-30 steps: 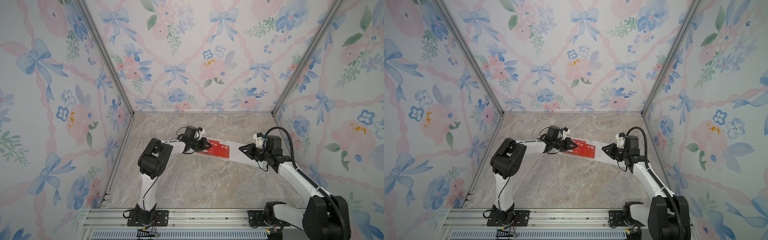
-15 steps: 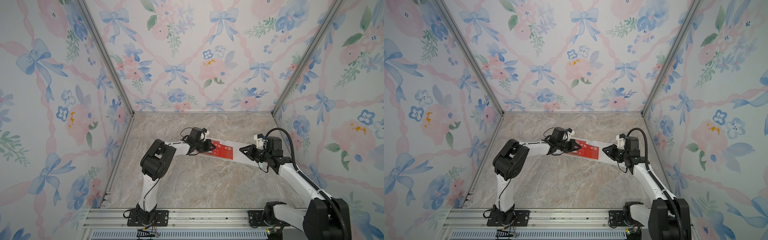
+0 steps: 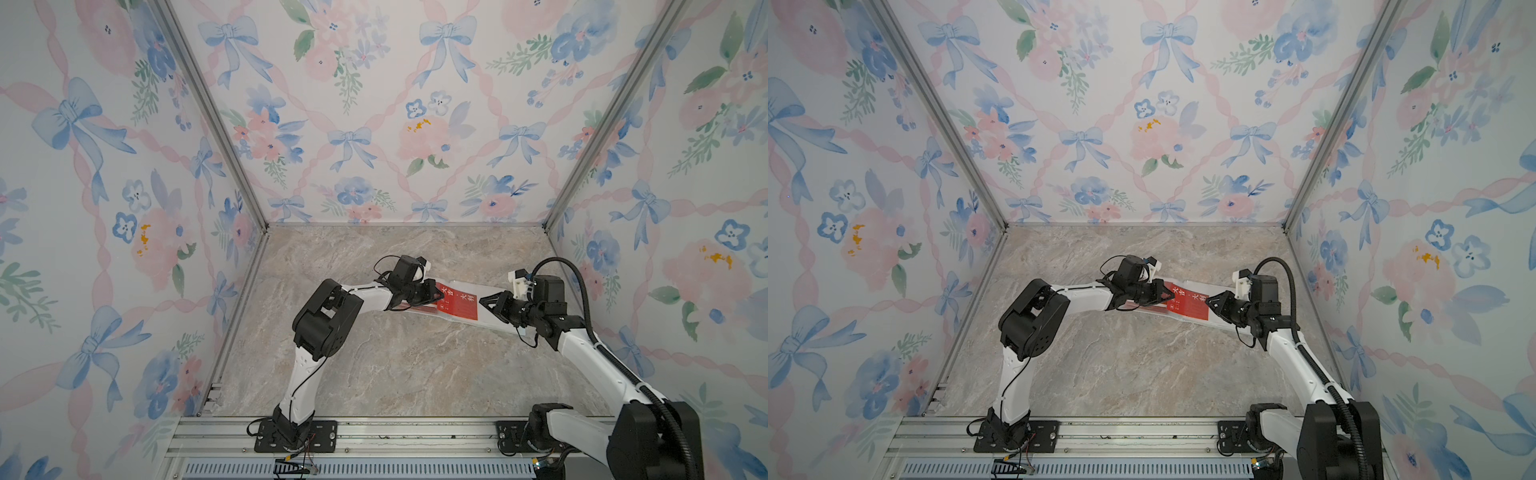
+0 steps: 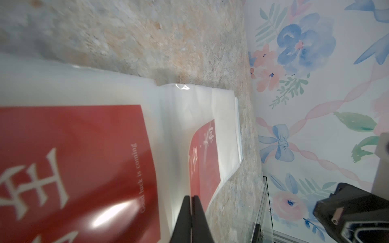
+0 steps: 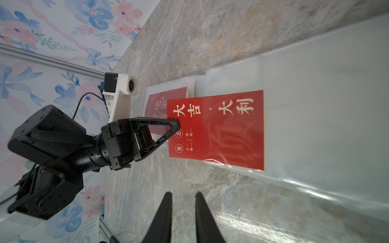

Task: Place the photos into the photo albums
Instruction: Insert the photo into the photo album.

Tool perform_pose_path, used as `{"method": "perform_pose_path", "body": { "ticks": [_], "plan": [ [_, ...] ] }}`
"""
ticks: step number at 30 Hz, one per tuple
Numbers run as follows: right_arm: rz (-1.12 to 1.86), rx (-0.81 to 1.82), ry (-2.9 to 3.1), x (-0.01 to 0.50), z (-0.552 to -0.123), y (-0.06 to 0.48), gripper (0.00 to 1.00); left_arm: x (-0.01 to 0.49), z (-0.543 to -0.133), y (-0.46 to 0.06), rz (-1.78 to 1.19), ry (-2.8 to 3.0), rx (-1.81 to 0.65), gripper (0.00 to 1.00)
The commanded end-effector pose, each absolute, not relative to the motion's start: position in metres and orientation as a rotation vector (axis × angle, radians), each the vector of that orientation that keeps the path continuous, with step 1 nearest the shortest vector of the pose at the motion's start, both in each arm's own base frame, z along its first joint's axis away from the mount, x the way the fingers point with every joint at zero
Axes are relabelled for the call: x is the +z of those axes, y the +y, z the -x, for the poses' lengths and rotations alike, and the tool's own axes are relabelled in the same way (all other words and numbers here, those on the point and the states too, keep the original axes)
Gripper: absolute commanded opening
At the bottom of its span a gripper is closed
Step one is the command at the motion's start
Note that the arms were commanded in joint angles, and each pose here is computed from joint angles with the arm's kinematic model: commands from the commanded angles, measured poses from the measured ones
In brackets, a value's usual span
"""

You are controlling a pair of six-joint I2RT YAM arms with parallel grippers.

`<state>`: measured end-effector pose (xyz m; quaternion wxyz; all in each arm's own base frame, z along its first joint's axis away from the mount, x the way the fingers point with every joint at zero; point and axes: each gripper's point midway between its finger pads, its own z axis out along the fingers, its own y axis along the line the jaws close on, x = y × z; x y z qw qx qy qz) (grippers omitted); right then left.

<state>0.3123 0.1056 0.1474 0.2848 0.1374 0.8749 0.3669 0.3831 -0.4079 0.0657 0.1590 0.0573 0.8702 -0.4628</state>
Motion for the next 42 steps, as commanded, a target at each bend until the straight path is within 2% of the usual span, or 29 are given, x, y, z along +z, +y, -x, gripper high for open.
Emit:
{"method": "perform_pose_path", "body": {
  "ticks": [1,17,30,34,38,42],
  "plan": [
    [-0.366,0.954,2.352,0.143,-0.305,0.100,0.21,0.061,-0.385,-0.419,-0.121,2.495,-1.312,0.00],
    [-0.364,0.950,2.347,0.151,-0.301,0.093,0.21,0.031,-0.392,-0.447,-0.065,2.524,-1.266,0.00],
    [-0.366,0.928,2.330,0.162,-0.295,0.080,0.21,0.023,-0.389,-0.468,-0.060,2.536,-1.279,0.08],
    [-0.378,0.910,2.328,0.162,-0.291,0.074,0.21,0.026,-0.391,-0.471,-0.054,2.530,-1.285,0.14],
    [-0.395,0.915,2.327,0.160,-0.289,0.070,0.21,0.033,-0.390,-0.467,-0.050,2.525,-1.260,0.30],
    [-0.395,0.928,2.320,0.161,-0.291,0.071,0.21,0.042,-0.388,-0.463,-0.055,2.522,-1.245,0.34]
  ]
}}
